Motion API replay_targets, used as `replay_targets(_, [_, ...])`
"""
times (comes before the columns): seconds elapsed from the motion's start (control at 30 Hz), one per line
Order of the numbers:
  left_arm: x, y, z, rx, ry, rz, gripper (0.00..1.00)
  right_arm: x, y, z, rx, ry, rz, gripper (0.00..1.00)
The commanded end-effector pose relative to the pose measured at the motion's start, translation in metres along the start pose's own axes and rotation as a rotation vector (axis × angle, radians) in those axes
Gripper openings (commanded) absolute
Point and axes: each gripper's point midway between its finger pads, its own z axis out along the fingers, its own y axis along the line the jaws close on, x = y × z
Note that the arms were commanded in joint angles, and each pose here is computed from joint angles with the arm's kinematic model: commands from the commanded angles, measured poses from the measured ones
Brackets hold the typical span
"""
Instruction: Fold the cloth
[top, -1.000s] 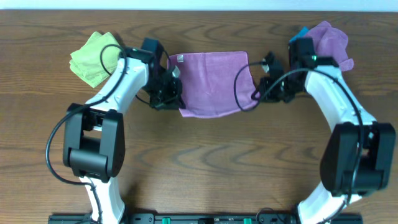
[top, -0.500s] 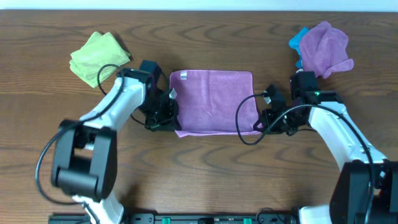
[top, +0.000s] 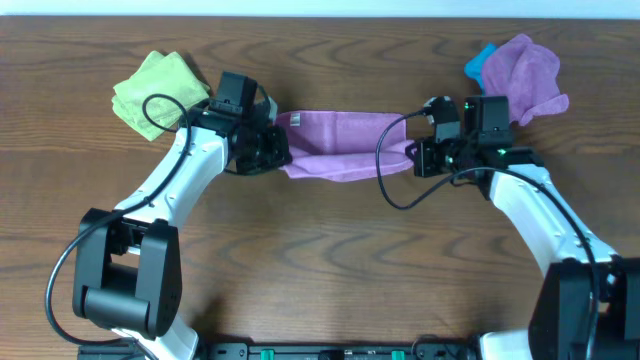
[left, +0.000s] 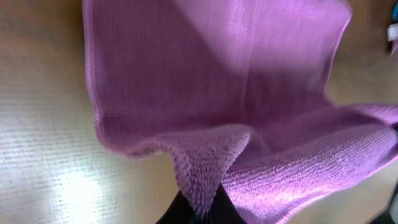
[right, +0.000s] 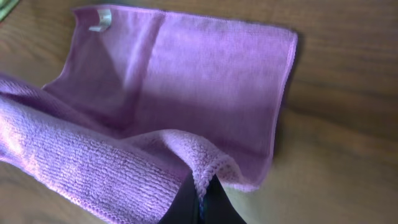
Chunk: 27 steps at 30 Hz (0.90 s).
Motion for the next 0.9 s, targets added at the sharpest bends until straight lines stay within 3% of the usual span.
replay_targets(0.0, [-0.017, 0.01, 0.005, -0.038, -0.065, -0.033, 0.06, 0.0, -0.006, 0.018, 0.048, 0.004, 0.001, 0.01])
replay_targets(0.43, [-0.088, 0.033, 0.025, -0.068, -0.312, -0.039, 0.06, -0.037, -0.029, 0.054, 0.123, -0.12, -0.015, 0.01])
replay_targets(0.87, [-0.109, 0.04, 0.048, -0.026, -0.369, -0.078, 0.06, -0.044, -0.045, 0.073, 0.171, -0.107, -0.004, 0.01])
